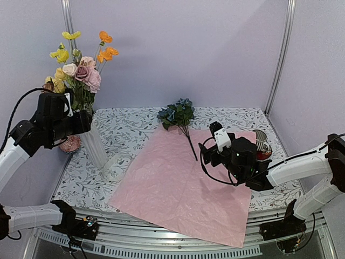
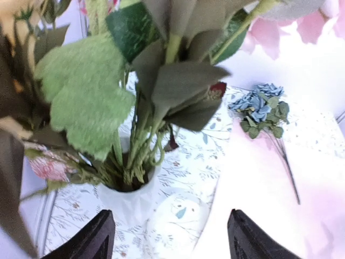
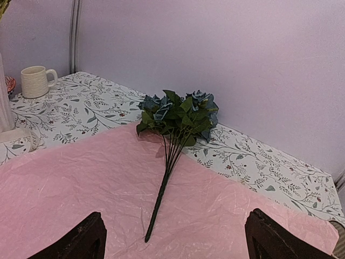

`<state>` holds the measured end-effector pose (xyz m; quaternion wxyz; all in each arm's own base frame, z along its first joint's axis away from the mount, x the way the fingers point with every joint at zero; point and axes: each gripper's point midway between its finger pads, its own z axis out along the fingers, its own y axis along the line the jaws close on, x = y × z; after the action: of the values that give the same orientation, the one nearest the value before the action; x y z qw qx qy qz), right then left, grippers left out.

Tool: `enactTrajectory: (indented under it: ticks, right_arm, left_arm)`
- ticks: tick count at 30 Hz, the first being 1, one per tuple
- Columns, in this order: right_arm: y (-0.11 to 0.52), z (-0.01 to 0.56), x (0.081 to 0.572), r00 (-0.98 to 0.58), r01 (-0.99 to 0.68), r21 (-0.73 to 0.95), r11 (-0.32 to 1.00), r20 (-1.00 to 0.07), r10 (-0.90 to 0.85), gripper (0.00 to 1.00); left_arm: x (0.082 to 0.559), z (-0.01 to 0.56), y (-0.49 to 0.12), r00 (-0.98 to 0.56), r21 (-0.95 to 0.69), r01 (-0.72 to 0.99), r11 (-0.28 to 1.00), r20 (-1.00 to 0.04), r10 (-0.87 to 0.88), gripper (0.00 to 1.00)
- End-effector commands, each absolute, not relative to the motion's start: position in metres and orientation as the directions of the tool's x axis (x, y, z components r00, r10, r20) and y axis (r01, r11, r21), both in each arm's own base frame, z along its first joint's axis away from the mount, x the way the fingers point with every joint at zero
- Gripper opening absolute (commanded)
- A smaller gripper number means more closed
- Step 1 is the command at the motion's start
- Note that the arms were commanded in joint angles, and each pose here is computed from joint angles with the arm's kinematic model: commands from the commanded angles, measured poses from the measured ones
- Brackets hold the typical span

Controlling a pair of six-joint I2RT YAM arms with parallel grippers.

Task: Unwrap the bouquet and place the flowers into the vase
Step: Place the fake flower in the vase, then pick up the fake flower from the flattened wrapping paper.

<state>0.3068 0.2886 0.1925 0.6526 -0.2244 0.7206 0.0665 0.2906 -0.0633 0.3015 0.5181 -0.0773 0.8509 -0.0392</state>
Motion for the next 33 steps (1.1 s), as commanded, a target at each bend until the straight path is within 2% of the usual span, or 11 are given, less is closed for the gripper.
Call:
enactTrajectory:
  ticks: [1, 3, 4, 10, 15, 21, 26, 33]
  right_arm:
    - [0.291, 0.195, 0.307, -0.044, -0.413, -0.184, 0.892, -0.974, -0.221, 0.91]
    - [0.292, 0.195, 0.307, -0.044, -0.414, -0.185, 0.891, -0.974, -0.222, 0.91]
    - [0.293, 0.195, 0.307, -0.044, -0.415, -0.184, 0.891, -0.974, -0.221, 0.91]
    - [0.293, 0.194, 0.308, -0.045, -0.416, -0.186, 0.890, -0.974, -0.224, 0.91]
    - [0.293, 0.194, 0.308, -0.045, -0.414, -0.184, 0.891, -0.974, -0.222, 0.91]
    - [0.292, 0.195, 0.308, -0.045, -0.410, -0.187, 0.893, -0.974, -0.224, 0.91]
    - [0.291, 0.196, 0.308, -0.049, -0.410, -0.175, 0.895, -0.976, -0.213, 0.92]
    - [0.292, 0.190, 0.312, -0.085, -0.431, -0.149, 0.890, -0.975, -0.204, 0.93]
  left_arm:
    - [0.265, 0.306, -0.079, -0.502, -0.247, 0.024, 0.969, -0.841, -0.203, 0.84]
    - [0.256, 0.309, -0.089, -0.511, -0.296, 0.087, 0.951, -0.833, -0.213, 0.96]
    - [0.251, 0.312, -0.094, -0.512, -0.322, 0.116, 0.940, -0.830, -0.221, 0.98]
    - [0.232, 0.312, -0.139, -0.584, -0.468, 0.322, 0.823, -0.782, -0.216, 0.98]
    - [0.216, 0.326, -0.183, -0.635, -0.641, 0.483, 0.596, -0.725, -0.266, 0.98]
    - [0.202, 0.322, -0.215, -0.754, -0.776, 0.509, 0.373, -0.611, -0.242, 0.93]
    - [0.200, 0.314, -0.225, -0.805, -0.817, 0.484, 0.315, -0.556, -0.205, 0.88]
    - [0.193, 0.309, -0.231, -0.824, -0.841, 0.488, 0.234, -0.532, -0.193, 0.78]
